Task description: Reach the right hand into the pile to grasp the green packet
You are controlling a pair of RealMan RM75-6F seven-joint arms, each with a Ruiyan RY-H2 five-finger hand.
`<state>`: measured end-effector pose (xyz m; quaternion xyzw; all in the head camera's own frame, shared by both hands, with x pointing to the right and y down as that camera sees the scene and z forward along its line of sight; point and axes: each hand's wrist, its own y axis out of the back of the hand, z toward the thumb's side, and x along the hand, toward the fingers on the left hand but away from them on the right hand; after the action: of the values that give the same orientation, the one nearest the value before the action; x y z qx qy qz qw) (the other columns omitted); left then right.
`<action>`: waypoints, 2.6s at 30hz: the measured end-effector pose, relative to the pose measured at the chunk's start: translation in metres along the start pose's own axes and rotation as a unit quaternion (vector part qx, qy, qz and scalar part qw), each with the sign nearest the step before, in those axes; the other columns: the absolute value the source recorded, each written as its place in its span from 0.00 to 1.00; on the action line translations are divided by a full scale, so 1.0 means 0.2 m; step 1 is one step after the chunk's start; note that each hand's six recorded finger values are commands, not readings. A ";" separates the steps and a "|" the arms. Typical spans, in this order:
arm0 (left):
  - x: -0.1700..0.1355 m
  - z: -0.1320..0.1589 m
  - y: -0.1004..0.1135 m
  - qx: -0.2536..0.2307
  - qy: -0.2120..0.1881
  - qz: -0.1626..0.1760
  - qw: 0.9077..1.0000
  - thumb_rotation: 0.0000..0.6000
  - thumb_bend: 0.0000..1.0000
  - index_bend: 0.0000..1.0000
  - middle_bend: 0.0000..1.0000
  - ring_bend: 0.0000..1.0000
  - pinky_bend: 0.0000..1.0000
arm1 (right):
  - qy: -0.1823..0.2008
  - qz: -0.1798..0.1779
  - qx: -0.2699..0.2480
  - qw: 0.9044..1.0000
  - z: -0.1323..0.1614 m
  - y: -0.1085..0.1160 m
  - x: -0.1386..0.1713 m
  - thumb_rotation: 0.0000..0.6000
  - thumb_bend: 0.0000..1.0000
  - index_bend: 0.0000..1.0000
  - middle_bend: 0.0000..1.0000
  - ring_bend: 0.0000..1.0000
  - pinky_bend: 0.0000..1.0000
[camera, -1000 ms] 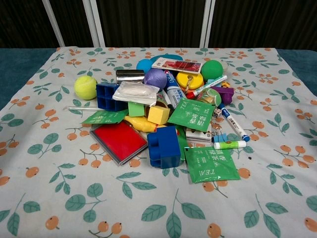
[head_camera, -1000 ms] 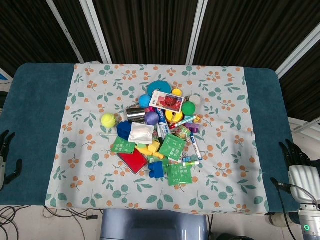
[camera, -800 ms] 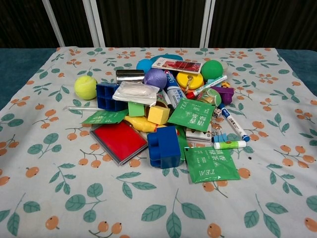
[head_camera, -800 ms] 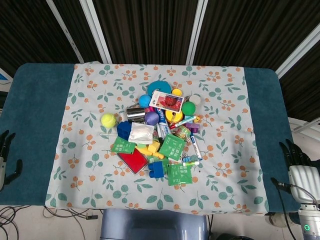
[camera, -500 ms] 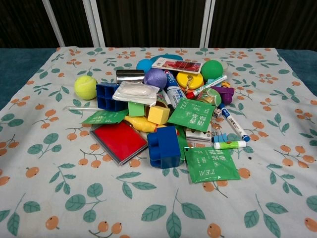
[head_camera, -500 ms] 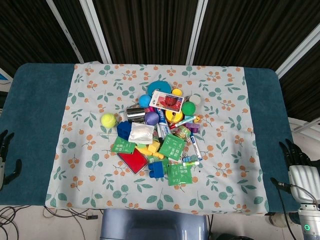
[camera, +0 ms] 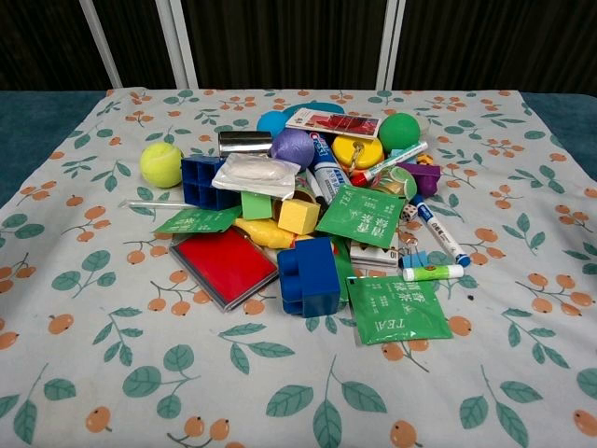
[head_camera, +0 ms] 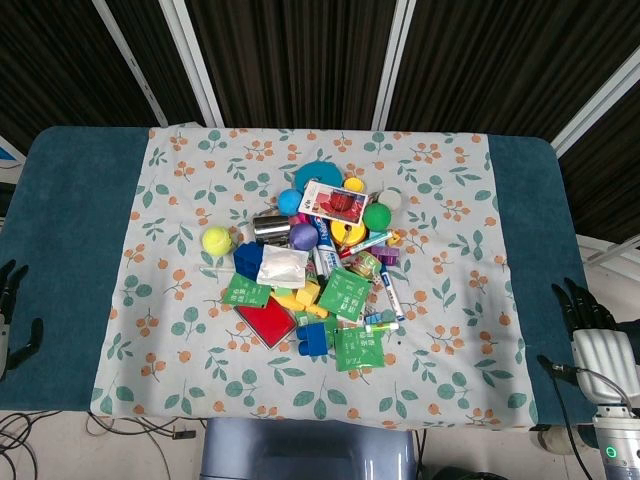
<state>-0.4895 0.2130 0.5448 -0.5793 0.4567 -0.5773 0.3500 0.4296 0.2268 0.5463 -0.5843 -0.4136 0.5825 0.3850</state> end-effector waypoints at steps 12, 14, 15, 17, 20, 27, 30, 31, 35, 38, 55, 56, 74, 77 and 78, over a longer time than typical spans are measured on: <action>0.00 -0.01 0.01 -0.004 0.006 0.003 1.000 1.00 0.48 0.03 0.00 0.00 0.00 | 0.022 0.015 -0.004 1.000 0.03 -0.04 -0.03 1.00 0.12 0.02 0.02 0.09 0.21; -0.01 -0.01 0.01 -0.006 0.009 0.003 1.000 1.00 0.48 0.03 0.00 0.00 0.00 | 0.035 0.019 -0.007 0.999 0.05 -0.05 -0.04 1.00 0.12 0.02 0.02 0.09 0.21; -0.01 -0.01 0.01 -0.006 0.010 0.002 1.000 1.00 0.48 0.03 0.00 0.00 0.00 | 0.044 0.020 -0.008 0.999 0.06 -0.06 -0.05 1.00 0.12 0.04 0.02 0.09 0.21; 0.00 -0.01 0.00 -0.004 0.010 0.000 1.000 1.00 0.48 0.03 0.00 0.00 0.00 | 0.060 0.022 -0.012 0.998 0.09 -0.06 -0.07 1.00 0.13 0.08 0.02 0.09 0.21; 0.00 -0.01 -0.01 -0.002 0.012 -0.003 1.000 1.00 0.48 0.03 0.00 0.00 0.00 | 0.084 0.022 -0.025 0.996 0.14 -0.08 -0.12 1.00 0.20 0.14 0.02 0.09 0.21; 0.00 -0.02 -0.01 -0.007 0.022 -0.004 1.000 1.00 0.48 0.03 0.00 0.00 0.00 | 0.145 0.035 -0.056 0.987 0.30 -0.15 -0.29 1.00 0.30 0.23 0.02 0.09 0.21; 0.00 -0.02 -0.01 -0.008 0.025 -0.005 1.000 1.00 0.48 0.03 0.00 0.00 0.00 | 0.165 0.042 -0.065 0.983 0.39 -0.20 -0.35 1.00 0.34 0.26 0.02 0.09 0.21; 0.00 -0.02 -0.01 -0.009 0.025 -0.006 1.000 1.00 0.48 0.03 0.00 0.00 0.00 | 0.169 0.043 -0.068 0.982 0.41 -0.21 -0.37 1.00 0.35 0.26 0.02 0.09 0.21; 0.00 -0.02 -0.01 -0.011 0.028 -0.008 1.000 1.00 0.48 0.03 0.00 0.00 0.00 | 0.183 0.046 -0.082 0.979 0.51 -0.26 -0.43 1.00 0.35 0.27 0.02 0.09 0.21; 0.00 -0.02 -0.01 -0.012 0.028 -0.009 0.999 1.00 0.48 0.03 0.00 0.00 0.00 | 0.189 0.050 -0.091 0.976 0.57 -0.30 -0.46 1.00 0.33 0.28 0.02 0.09 0.21; 0.00 -0.03 0.00 -0.016 0.032 -0.009 0.999 1.00 0.48 0.03 0.00 0.00 0.00 | 0.223 0.068 -0.098 0.968 0.84 -0.53 -0.51 1.00 0.31 0.36 0.02 0.09 0.21; 0.00 -0.03 0.00 -0.017 0.033 -0.008 0.999 1.00 0.48 0.03 0.00 0.00 0.00 | 0.223 0.067 -0.099 0.967 0.85 -0.53 -0.52 1.00 0.31 0.37 0.02 0.09 0.21; 0.01 -0.04 0.00 -0.021 0.042 -0.008 0.999 1.00 0.48 0.03 0.00 0.00 0.00 | 0.243 0.070 -0.105 0.962 0.99 -0.65 -0.56 1.00 0.31 0.39 0.02 0.09 0.21; 0.01 -0.04 -0.01 -0.023 0.044 -0.010 0.999 1.00 0.48 0.03 0.00 0.00 0.00 | 0.247 0.068 -0.110 0.960 1.01 -0.66 -0.56 1.00 0.31 0.40 0.02 0.09 0.21; 0.01 -0.04 -0.01 -0.023 0.044 -0.011 0.999 1.00 0.48 0.03 0.00 0.00 0.00 | 0.249 0.067 -0.112 0.960 1.02 -0.67 -0.56 1.00 0.31 0.40 0.02 0.09 0.21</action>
<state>-0.4976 0.2137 0.5479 -0.5660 0.4782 -0.5958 0.3098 0.2228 0.1640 0.7064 -0.7766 -0.3269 0.3934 0.3679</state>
